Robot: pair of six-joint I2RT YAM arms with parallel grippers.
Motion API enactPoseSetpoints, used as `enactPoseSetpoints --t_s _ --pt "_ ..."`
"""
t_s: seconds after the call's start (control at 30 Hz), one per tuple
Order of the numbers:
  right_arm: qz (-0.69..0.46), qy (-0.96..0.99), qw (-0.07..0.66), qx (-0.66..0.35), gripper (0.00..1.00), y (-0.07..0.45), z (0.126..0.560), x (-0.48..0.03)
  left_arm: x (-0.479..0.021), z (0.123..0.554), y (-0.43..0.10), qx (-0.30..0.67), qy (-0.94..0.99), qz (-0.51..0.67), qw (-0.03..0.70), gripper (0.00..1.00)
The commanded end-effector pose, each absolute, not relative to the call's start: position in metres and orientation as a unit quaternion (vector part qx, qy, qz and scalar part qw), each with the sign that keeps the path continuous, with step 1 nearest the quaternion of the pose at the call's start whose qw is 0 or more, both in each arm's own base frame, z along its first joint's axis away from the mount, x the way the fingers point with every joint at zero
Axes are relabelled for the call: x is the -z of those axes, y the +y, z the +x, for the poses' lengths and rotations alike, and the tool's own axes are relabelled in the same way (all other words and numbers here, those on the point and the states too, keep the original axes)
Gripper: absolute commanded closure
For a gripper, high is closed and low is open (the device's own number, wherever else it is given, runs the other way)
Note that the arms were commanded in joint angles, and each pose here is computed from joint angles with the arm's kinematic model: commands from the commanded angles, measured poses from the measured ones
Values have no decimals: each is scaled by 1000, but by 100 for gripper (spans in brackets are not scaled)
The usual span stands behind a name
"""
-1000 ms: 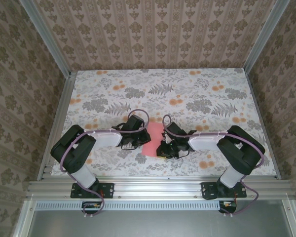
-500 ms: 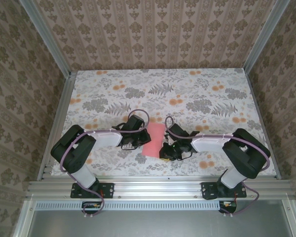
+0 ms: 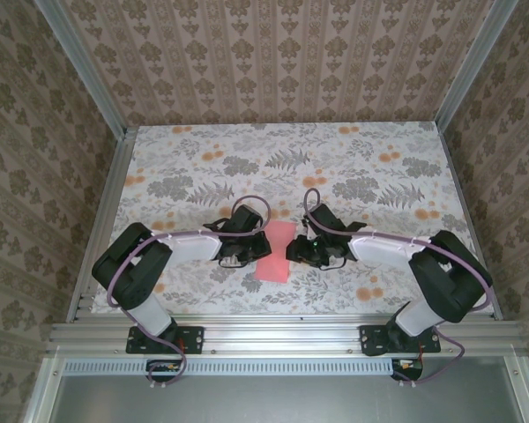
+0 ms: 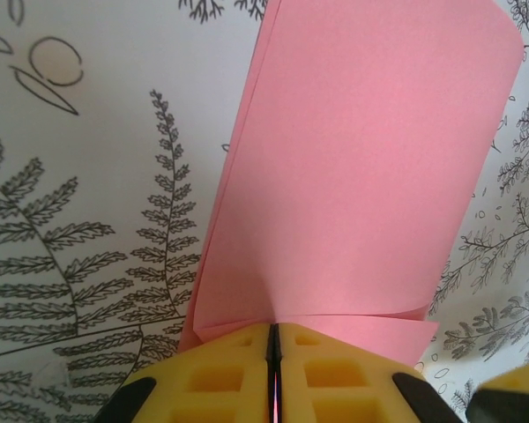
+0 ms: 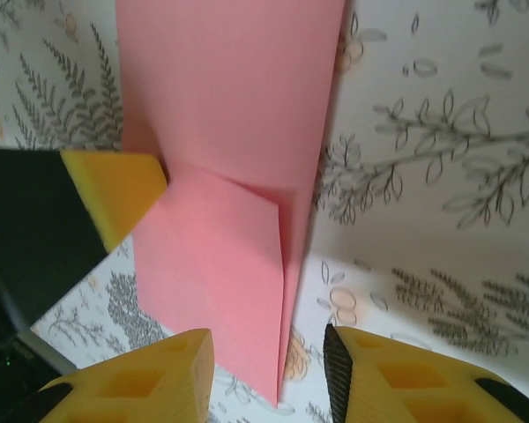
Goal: Fold a paper plane with a square sheet of paper (pick it up from the middle)
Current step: Fold the triangle a second time at the center of the table, then turn over the paper at the center of the table.
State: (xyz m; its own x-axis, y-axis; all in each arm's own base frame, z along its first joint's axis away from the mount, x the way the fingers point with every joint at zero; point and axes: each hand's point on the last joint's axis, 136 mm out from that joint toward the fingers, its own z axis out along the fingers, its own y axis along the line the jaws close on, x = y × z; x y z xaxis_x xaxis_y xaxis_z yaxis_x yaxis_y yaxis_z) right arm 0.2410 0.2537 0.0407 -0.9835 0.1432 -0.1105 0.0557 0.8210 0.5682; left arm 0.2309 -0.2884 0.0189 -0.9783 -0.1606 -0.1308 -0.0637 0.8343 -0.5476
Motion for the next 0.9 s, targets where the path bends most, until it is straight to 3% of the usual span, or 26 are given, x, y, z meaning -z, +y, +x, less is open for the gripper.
enactPoseSetpoints --t_s 0.0,0.4,0.87 --pt "51 951 88 -290 59 258 260 -40 -15 226 -282 258 962 -52 79 89" --pt "66 952 55 -294 61 268 263 -13 -16 224 -284 263 960 -50 78 89" --pt "74 935 61 -341 64 282 268 -22 -14 220 -286 267 960 -53 72 89"
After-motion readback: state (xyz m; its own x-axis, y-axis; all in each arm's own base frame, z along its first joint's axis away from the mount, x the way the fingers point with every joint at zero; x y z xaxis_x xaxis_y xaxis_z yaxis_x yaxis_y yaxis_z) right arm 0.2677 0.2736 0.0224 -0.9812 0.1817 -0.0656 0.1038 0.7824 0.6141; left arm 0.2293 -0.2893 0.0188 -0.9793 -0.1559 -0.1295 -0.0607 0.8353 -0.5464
